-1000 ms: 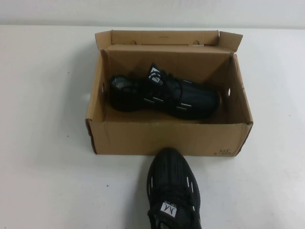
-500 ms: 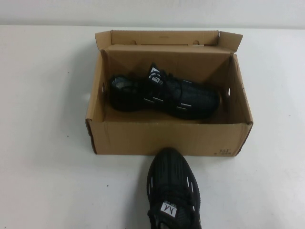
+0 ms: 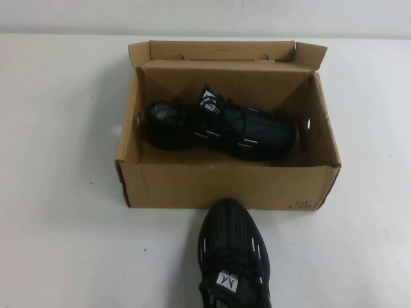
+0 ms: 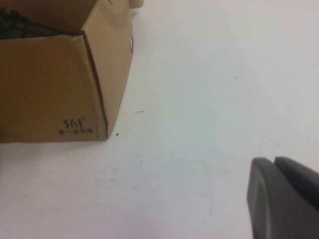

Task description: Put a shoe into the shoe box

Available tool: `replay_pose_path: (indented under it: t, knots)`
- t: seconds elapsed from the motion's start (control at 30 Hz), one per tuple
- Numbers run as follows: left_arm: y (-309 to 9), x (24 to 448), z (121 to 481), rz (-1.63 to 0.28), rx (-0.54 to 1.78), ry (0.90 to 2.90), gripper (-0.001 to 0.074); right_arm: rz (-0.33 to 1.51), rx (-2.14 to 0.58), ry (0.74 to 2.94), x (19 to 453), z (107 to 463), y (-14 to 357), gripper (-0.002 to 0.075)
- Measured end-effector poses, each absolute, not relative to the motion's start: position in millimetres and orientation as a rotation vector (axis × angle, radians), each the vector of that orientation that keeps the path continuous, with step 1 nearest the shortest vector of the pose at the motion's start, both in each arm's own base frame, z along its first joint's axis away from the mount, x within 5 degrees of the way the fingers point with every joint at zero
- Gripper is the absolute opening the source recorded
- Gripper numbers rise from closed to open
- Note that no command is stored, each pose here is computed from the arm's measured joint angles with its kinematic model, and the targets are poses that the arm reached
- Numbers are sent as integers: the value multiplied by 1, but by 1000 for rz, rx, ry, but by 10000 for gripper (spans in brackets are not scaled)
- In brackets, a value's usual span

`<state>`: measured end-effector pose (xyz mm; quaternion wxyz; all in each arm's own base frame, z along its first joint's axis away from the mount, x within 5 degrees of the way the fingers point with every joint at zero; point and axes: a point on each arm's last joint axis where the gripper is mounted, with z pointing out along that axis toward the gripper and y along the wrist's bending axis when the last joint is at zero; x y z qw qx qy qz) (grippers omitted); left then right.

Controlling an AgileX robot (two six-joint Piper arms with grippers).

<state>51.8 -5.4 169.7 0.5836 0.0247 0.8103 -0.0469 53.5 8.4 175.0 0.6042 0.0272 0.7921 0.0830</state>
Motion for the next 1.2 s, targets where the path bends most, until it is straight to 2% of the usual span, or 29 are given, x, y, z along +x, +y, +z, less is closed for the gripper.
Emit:
replay_pose_path:
  t: [0.57,0.77,1.0,1.2]
  knots:
    - [-6,53,173,-112,57,1856,-4,191,64,1826,54,176,8,-16]
    - [-6,54,177,-116,56,1805,-4,176,79,1724,56,185,6,-16]
    - [-7,56,198,-132,53,1580,-4,146,111,1493,57,205,1,-16]
    - [-7,52,227,-152,48,1250,-4,104,153,1173,50,233,-7,-16]
